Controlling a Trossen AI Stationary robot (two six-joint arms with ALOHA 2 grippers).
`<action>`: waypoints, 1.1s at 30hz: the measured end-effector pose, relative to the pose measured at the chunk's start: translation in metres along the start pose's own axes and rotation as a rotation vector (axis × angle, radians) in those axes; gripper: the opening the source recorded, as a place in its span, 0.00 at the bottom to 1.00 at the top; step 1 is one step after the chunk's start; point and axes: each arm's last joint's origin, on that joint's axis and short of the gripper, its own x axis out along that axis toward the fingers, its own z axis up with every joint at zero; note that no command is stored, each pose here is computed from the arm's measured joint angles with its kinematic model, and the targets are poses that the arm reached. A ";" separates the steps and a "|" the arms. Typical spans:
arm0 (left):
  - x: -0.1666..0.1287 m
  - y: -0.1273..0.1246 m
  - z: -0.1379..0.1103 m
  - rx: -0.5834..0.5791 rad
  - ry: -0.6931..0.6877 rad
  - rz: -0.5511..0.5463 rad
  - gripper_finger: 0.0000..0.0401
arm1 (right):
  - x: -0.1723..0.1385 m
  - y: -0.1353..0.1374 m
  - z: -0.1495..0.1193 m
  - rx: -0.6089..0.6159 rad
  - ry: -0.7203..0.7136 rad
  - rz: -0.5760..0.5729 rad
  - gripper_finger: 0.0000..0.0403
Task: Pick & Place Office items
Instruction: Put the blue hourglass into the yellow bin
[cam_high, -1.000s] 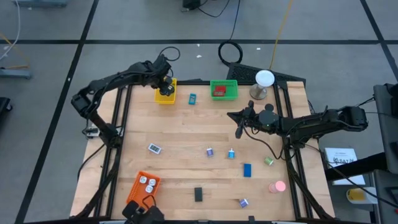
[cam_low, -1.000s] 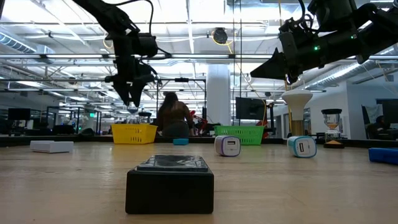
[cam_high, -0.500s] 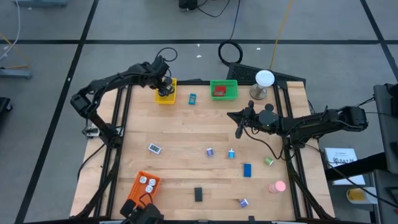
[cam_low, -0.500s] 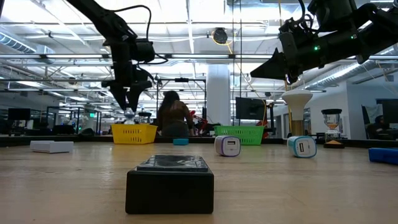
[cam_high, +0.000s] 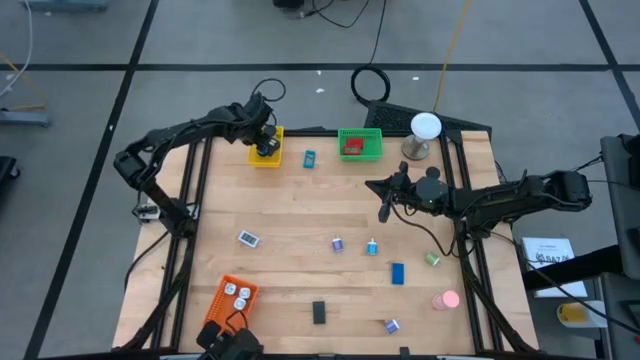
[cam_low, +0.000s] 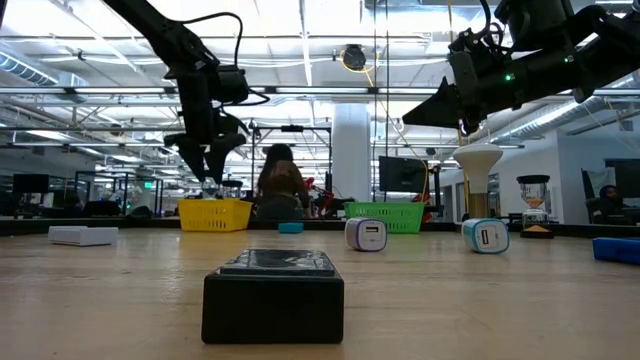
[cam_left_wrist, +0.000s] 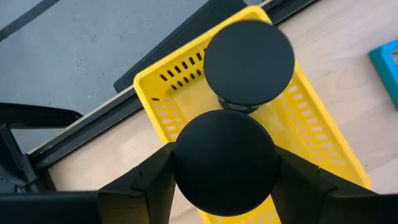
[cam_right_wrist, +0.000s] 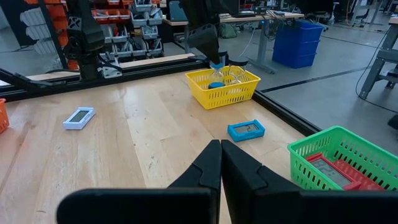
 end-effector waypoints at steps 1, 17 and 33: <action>0.001 0.000 -0.001 0.000 0.003 0.001 0.53 | 0.000 0.000 0.000 0.000 0.000 0.000 0.00; 0.001 0.000 -0.001 -0.002 0.006 -0.017 0.54 | 0.000 0.000 0.000 0.002 0.000 0.000 0.00; 0.001 0.000 -0.001 0.001 0.009 -0.019 0.57 | 0.000 0.000 0.000 0.002 0.000 0.000 0.00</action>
